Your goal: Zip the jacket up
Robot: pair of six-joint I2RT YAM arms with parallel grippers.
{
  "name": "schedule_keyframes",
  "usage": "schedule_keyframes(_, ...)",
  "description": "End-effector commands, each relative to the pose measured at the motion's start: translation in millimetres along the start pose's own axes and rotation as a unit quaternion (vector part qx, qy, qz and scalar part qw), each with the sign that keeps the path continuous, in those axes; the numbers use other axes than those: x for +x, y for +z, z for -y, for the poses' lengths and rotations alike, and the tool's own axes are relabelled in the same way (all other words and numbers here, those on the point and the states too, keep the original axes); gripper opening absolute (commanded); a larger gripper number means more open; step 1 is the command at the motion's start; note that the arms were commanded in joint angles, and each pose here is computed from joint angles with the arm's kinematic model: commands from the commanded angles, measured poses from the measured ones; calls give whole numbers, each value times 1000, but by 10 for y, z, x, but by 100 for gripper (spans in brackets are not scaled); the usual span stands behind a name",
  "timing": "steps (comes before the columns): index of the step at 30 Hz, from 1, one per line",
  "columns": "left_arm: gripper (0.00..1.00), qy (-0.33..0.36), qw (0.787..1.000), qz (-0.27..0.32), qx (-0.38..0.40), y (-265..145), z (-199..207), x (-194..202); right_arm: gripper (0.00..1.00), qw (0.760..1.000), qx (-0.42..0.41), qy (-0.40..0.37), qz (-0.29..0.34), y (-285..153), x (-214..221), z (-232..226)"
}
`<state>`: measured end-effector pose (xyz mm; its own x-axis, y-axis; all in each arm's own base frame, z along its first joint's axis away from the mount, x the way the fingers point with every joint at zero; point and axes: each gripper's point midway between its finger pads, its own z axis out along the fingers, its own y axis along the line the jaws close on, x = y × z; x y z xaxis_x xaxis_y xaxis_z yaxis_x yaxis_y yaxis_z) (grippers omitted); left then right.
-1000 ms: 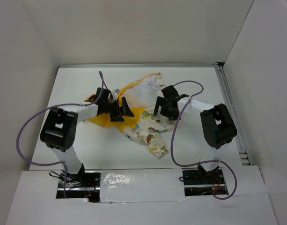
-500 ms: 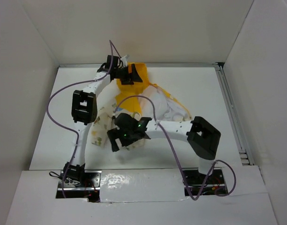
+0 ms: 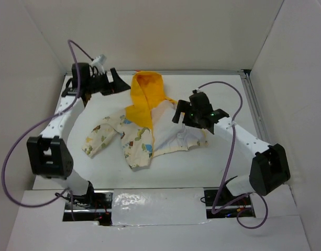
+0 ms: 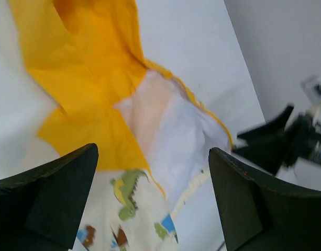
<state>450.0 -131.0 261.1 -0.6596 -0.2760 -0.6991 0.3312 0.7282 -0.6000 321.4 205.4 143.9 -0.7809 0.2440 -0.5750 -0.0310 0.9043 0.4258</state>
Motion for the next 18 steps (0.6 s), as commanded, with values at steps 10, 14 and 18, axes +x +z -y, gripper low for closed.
schedule_keyframes(10, 99, -72, 990, -121, 17, 16, 14, 1880, 99, 949, 315, -27, -8, 350, -220, 1388)
schedule_keyframes(14, 99, -71, 987, -144, 6, 49, 25, 2144, 95, 937, 348, -12, -26, 400, -139, 1634)
schedule_keyframes(18, 99, -74, 985, -158, 2, 83, 18, 2307, 51, 940, 340, -15, -38, 424, -33, 1687)
